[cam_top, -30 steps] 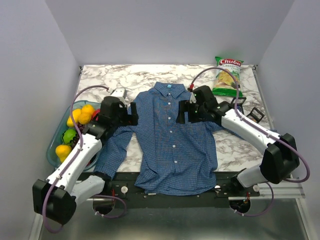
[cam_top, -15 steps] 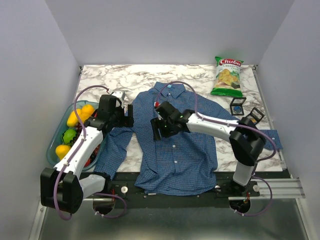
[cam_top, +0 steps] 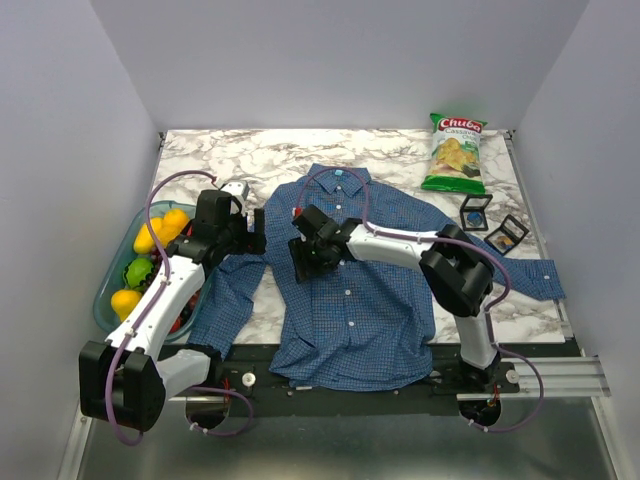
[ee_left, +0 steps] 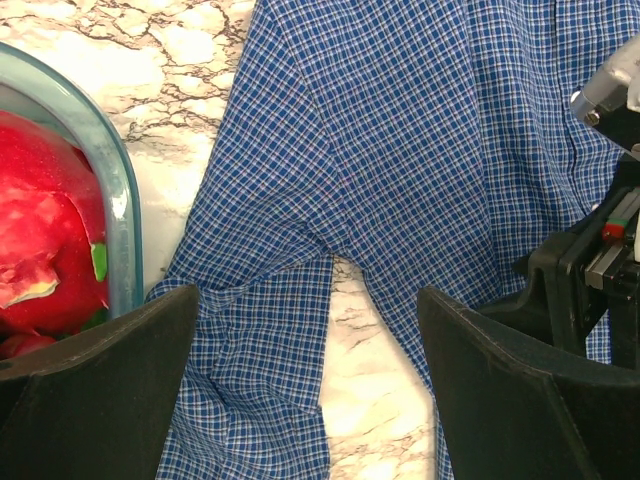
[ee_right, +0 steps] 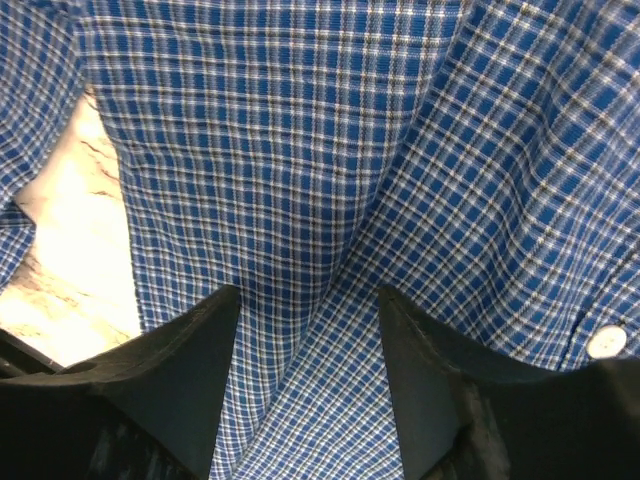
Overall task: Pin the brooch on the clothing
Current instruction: Flatten out the clothes at the center of the board.
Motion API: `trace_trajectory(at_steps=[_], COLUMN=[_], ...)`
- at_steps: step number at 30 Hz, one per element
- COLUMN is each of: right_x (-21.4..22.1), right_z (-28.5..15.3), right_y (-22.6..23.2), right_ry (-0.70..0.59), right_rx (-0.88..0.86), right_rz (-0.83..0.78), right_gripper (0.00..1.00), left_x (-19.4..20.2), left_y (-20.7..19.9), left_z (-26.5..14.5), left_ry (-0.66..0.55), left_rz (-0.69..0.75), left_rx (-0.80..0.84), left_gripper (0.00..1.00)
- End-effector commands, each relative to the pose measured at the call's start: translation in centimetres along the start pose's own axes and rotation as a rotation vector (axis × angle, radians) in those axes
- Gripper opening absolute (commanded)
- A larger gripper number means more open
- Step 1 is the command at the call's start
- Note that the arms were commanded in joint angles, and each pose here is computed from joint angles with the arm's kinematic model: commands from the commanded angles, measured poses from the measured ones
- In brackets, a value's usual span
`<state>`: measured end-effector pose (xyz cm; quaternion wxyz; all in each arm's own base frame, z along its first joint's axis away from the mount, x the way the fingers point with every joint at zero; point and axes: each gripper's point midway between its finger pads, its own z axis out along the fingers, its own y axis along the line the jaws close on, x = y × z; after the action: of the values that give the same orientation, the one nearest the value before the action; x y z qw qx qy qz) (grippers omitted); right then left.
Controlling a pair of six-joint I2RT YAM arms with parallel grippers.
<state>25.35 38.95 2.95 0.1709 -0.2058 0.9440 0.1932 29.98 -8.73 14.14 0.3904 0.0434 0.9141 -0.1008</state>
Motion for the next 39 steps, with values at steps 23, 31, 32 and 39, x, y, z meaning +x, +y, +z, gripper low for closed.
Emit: trace_trajectory(at_steps=[23, 31, 32, 39], right_x=[-0.5, -0.6, -0.8, -0.4], right_z=[-4.8, -5.6, -5.6, -5.5], right_y=[-10.1, -12.3, -12.4, -12.4], right_ry=[-0.094, -0.112, -0.120, -0.117], right_rx=[0.251, 0.262, 0.260, 0.230], right_rz=[0.127, 0.148, 0.149, 0.157], right_gripper=[0.01, 0.01, 0.01, 0.01], left_x=[1.9, 4.3, 4.3, 5.7], left_y=[-2.0, -2.1, -1.6, -1.9], left_z=[0.8, 2.8, 3.0, 4.2], left_ry=[0.075, 0.214, 0.221, 0.310], left_rz=[0.030, 0.054, 0.055, 0.055], left_rx=[0.131, 0.087, 0.059, 0.082], left_gripper=[0.99, 0.99, 0.99, 0.99])
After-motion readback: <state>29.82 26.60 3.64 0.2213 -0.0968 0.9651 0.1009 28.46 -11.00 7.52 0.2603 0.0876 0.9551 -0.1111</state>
